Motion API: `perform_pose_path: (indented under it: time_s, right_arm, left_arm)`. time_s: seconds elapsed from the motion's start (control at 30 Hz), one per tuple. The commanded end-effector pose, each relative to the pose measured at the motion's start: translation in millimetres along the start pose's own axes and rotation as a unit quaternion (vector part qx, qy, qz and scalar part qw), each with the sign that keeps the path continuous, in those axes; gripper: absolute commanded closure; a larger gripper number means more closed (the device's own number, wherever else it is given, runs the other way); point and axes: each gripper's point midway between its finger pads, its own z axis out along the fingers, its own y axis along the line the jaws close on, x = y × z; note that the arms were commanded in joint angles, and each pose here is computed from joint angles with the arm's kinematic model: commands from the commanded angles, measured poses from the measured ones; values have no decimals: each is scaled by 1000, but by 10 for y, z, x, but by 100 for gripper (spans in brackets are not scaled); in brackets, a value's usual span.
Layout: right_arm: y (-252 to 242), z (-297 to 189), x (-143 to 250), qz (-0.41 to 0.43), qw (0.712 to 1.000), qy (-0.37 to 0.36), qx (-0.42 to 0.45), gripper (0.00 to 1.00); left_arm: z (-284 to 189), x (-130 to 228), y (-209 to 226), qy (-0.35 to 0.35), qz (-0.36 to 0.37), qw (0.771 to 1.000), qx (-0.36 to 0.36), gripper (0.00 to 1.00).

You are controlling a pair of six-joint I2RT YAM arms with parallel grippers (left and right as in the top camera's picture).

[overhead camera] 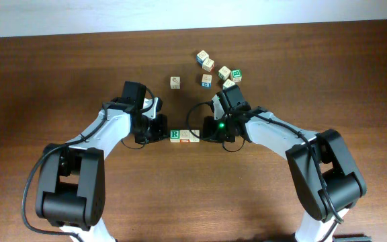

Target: Rotate 3 blocks

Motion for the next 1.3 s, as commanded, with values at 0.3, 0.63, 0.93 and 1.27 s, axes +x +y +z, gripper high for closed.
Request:
perform_pose_path:
  time_s: [0.3, 0.63, 0.93, 1.27]
  right_arm:
    - [37, 41, 86, -5, 1000, 14, -9, 96]
    - [102, 38, 94, -7, 999, 19, -26, 96]
    - [143, 31, 102, -9, 999, 23, -37, 96]
    - [193, -17, 77, -15, 999, 17, -41, 96]
  left_arm:
    - [20, 22, 12, 4, -6, 1000, 1, 100]
    - [20, 23, 12, 4, -6, 1000, 1, 100]
    - [20, 23, 12, 4, -6, 1000, 1, 100]
    - [21, 26, 9, 4, -6, 1000, 1, 100]
